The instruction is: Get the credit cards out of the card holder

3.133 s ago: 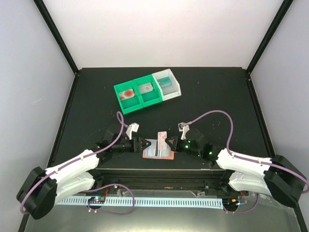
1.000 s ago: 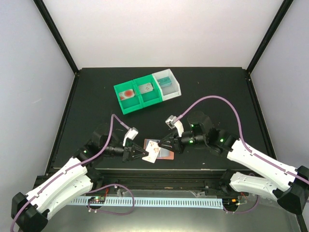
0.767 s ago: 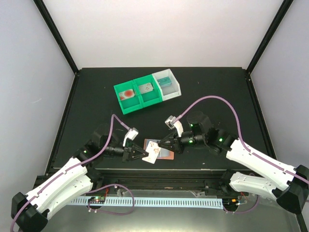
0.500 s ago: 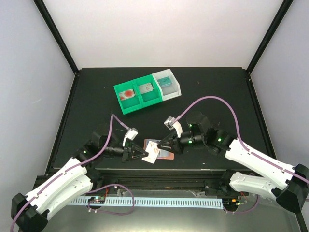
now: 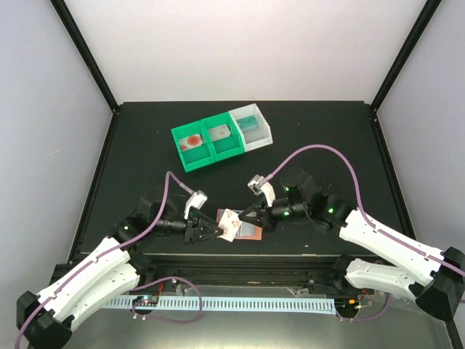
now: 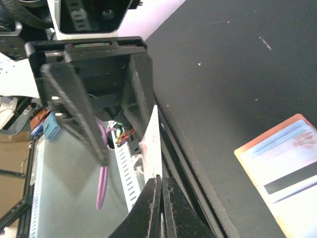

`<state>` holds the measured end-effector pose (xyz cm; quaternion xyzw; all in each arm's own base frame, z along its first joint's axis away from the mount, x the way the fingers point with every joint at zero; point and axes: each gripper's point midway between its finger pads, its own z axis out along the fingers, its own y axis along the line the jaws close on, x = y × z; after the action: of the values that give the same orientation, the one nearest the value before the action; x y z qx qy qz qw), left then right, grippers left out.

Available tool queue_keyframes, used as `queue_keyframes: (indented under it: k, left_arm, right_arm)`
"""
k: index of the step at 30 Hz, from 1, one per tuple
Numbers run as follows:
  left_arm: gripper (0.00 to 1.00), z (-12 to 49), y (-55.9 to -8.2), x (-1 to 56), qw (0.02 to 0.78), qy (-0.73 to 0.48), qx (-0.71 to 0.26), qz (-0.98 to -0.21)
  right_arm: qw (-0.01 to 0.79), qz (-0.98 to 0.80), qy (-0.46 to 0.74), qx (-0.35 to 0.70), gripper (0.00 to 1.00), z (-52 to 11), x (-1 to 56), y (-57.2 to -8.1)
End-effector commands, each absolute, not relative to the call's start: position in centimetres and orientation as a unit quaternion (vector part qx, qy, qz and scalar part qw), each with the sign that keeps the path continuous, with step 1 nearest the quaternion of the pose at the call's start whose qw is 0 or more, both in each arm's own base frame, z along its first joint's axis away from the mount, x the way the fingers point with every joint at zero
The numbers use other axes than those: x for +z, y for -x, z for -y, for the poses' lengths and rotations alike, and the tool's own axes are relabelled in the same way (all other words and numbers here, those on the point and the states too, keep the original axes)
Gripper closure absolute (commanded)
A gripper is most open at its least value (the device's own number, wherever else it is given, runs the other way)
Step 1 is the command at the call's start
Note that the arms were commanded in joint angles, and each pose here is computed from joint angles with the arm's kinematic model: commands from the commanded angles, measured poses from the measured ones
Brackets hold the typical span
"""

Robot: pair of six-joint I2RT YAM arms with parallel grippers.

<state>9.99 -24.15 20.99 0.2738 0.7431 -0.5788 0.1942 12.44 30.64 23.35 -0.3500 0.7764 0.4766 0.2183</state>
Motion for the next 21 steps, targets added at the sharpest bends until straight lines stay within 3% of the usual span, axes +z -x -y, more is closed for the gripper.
queue_keyframes:
  k: [1,8,9,15,21]
  left_arm:
    - [0.42,23.4,-11.7,22.4,0.244,-0.250,-0.536,-0.769]
    - [0.03,20.6,-14.9,22.0,0.310,-0.182,-0.433,-0.826]
    - [0.01,20.1,-15.3,21.9,0.320,-0.172,-0.420,-0.832]
    - [0.01,18.4,-17.1,21.1,0.347,-0.121,-0.369,-0.854]
    - [0.01,15.7,-21.8,18.3,0.369,-0.021,-0.254,-0.894]
  right_arm:
    - [0.265,-0.783,0.326,0.459,0.99,-30.1,23.9,-14.0]
    - [0.342,-0.812,0.240,0.407,0.99,-27.8,24.6,-19.0]
    - [0.355,-0.816,0.222,0.399,0.99,-27.4,24.7,-19.9]
    - [0.423,-0.813,0.129,0.378,0.99,-25.6,26.2,-25.6]
    - [0.446,-0.815,0.083,0.361,0.99,-25.7,26.8,-30.7]
